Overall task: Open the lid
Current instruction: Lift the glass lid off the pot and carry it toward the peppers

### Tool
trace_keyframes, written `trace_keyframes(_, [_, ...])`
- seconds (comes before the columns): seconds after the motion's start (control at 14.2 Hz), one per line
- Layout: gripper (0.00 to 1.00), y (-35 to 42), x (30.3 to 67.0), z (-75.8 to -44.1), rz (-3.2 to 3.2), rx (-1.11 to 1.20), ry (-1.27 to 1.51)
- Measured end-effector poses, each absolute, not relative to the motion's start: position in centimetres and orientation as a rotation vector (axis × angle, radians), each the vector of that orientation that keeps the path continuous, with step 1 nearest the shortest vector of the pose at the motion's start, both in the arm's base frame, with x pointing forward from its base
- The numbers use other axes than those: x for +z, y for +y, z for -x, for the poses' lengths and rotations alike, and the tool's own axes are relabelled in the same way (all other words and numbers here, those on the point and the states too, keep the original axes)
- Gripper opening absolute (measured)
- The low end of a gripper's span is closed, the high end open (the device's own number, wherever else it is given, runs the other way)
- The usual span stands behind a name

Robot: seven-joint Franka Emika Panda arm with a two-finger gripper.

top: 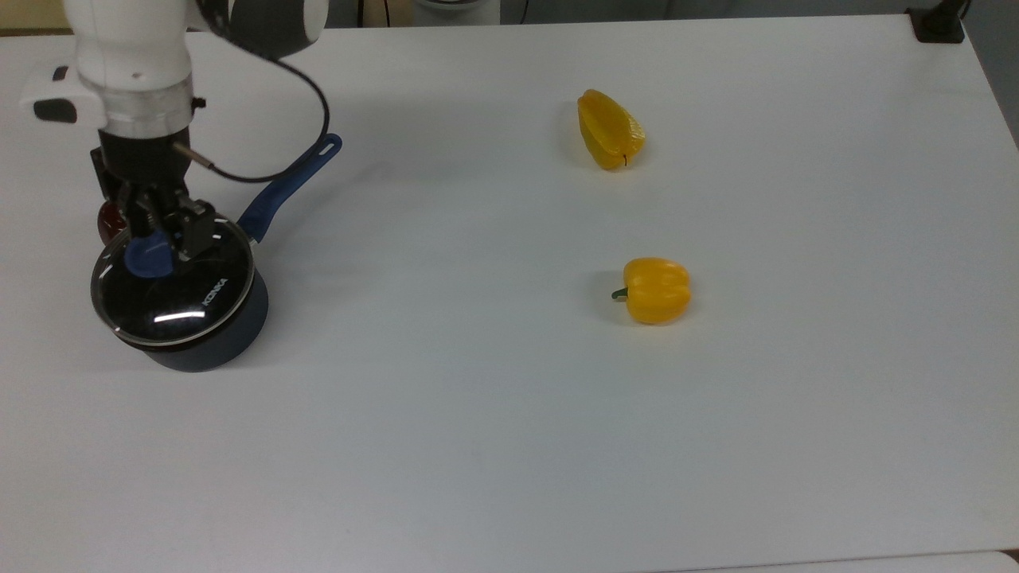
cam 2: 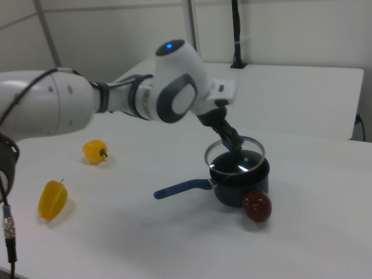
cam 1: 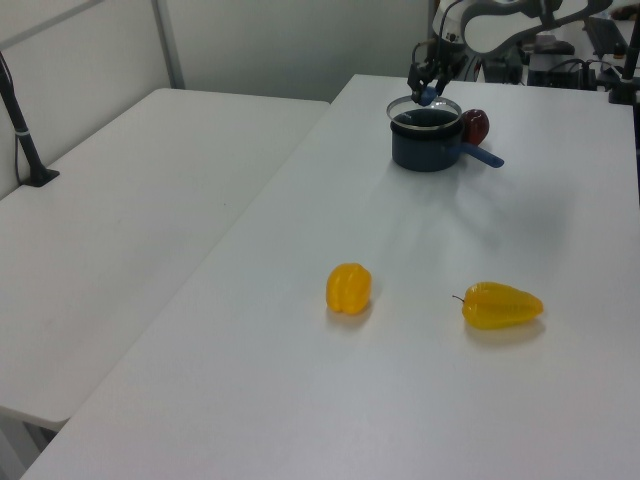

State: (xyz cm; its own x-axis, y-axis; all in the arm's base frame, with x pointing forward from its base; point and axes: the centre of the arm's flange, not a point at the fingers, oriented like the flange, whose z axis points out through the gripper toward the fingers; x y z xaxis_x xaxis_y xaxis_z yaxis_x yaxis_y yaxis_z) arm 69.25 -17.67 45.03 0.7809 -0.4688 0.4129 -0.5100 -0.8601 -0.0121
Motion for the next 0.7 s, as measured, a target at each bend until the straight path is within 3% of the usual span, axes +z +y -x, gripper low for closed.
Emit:
trace_keyframes(0.35, [0.65, -7.3, 47.1, -67.5, -2.948, 0.555, -0.604])
trace_keyframes(0.7, [0.65, 5.2, 44.8, -63.1, -3.036, 0.448, -0.425])
